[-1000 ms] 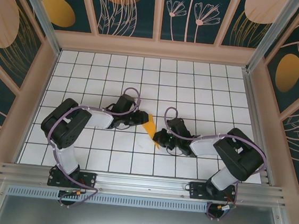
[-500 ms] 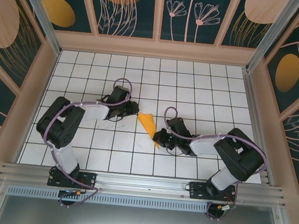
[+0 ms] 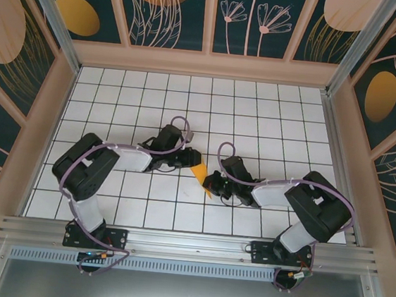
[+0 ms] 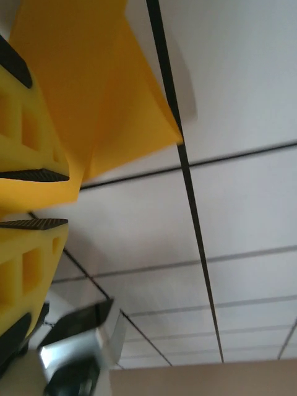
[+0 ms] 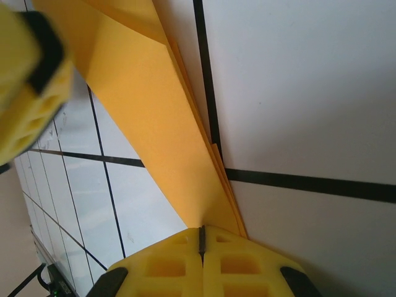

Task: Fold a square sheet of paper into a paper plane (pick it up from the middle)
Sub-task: Fold the wing for the fifth time at the center of the table.

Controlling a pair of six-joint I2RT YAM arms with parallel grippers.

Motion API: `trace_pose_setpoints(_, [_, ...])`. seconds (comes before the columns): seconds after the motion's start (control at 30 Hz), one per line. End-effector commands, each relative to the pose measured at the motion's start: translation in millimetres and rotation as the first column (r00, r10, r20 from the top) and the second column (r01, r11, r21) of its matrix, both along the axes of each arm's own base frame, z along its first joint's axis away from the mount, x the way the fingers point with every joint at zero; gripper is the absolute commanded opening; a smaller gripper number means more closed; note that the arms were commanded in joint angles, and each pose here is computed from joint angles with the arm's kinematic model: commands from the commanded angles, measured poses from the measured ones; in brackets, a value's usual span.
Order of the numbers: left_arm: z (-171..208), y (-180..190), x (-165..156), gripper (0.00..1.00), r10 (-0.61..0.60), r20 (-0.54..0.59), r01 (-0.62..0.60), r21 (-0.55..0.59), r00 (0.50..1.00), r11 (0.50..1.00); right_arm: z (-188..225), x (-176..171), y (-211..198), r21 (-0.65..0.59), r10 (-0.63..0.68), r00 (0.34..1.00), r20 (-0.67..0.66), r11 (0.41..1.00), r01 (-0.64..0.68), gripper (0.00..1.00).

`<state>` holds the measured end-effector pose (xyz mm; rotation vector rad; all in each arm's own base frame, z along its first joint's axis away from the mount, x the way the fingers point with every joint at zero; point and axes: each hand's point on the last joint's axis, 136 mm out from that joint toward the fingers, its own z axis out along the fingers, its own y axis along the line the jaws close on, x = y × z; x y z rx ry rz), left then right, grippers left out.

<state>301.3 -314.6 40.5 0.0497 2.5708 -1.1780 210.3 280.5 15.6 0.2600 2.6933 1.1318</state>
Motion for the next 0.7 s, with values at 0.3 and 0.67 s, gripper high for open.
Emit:
trace_pose_setpoints(0.3, [-54.0, 31.1, 5.3, 0.24, 0.098, -0.039, -0.088, 0.203, 0.994, 0.975, 35.3, 5.1, 13.9, -0.016, 0.086, 0.995, 0.057, 0.996, -0.085, 0.00])
trace_pose_setpoints(0.67, [-57.8, 32.2, 2.5, 0.24, 0.095, -0.052, -0.082, 0.209, 0.994, 0.974, -15.2, 18.0, 19.6, -0.073, 0.062, 0.997, -0.054, 0.995, -0.066, 0.00])
